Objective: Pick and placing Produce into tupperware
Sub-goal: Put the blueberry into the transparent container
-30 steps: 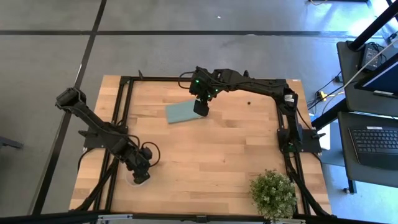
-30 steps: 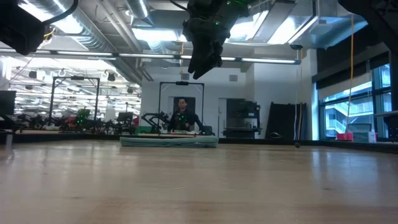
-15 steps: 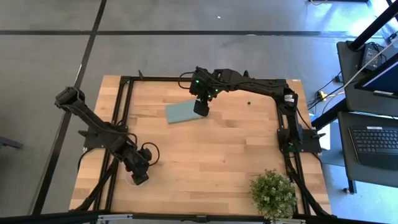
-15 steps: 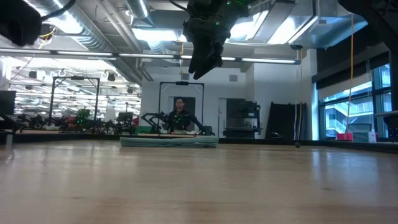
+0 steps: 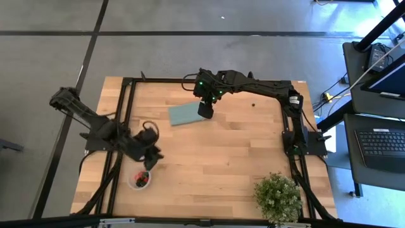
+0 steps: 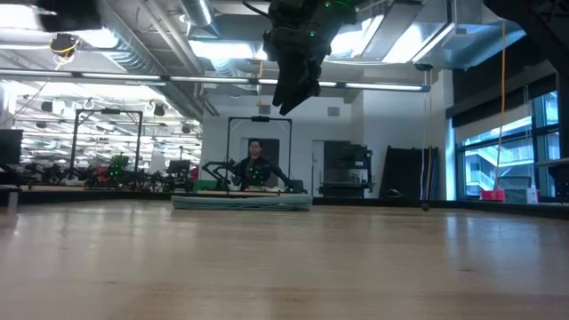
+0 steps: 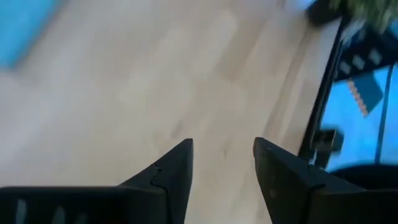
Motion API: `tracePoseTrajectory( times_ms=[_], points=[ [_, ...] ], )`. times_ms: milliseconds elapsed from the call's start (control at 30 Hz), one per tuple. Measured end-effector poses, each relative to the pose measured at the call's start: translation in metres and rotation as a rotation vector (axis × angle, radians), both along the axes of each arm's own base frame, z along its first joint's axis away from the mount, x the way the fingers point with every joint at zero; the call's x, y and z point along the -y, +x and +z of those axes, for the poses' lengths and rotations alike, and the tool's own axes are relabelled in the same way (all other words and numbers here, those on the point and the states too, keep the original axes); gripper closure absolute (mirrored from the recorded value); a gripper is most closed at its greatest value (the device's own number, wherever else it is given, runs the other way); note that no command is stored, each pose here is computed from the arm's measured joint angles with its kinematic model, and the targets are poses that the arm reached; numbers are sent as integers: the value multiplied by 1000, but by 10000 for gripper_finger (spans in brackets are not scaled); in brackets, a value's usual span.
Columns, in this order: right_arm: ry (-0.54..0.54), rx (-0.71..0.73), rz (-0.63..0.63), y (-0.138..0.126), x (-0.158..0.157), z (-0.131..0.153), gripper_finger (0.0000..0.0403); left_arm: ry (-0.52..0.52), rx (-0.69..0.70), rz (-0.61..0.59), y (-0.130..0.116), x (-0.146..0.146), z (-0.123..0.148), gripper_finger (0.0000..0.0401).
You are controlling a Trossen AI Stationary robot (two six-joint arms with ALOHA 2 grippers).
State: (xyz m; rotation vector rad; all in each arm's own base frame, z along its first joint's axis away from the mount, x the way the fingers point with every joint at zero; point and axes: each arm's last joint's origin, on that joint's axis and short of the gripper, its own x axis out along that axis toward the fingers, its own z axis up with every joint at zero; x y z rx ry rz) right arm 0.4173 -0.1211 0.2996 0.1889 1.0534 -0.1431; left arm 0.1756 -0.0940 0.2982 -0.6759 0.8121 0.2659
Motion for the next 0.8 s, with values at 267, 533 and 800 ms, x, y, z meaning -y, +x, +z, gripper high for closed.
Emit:
tracePoseTrajectory(
  times_ms=[267, 533, 800],
  points=[
    [8, 15, -22, -6, -2, 11, 180, 134, 302, -102, 25, -52, 31, 241],
    [-84, 123, -64, -46, -10, 69, 180, 444, 448, -33, 8, -102, 57, 251],
    [-248, 295, -269, -130, -28, 99, 180, 635, 497, -24, -15, -119, 72, 245]
  ],
)
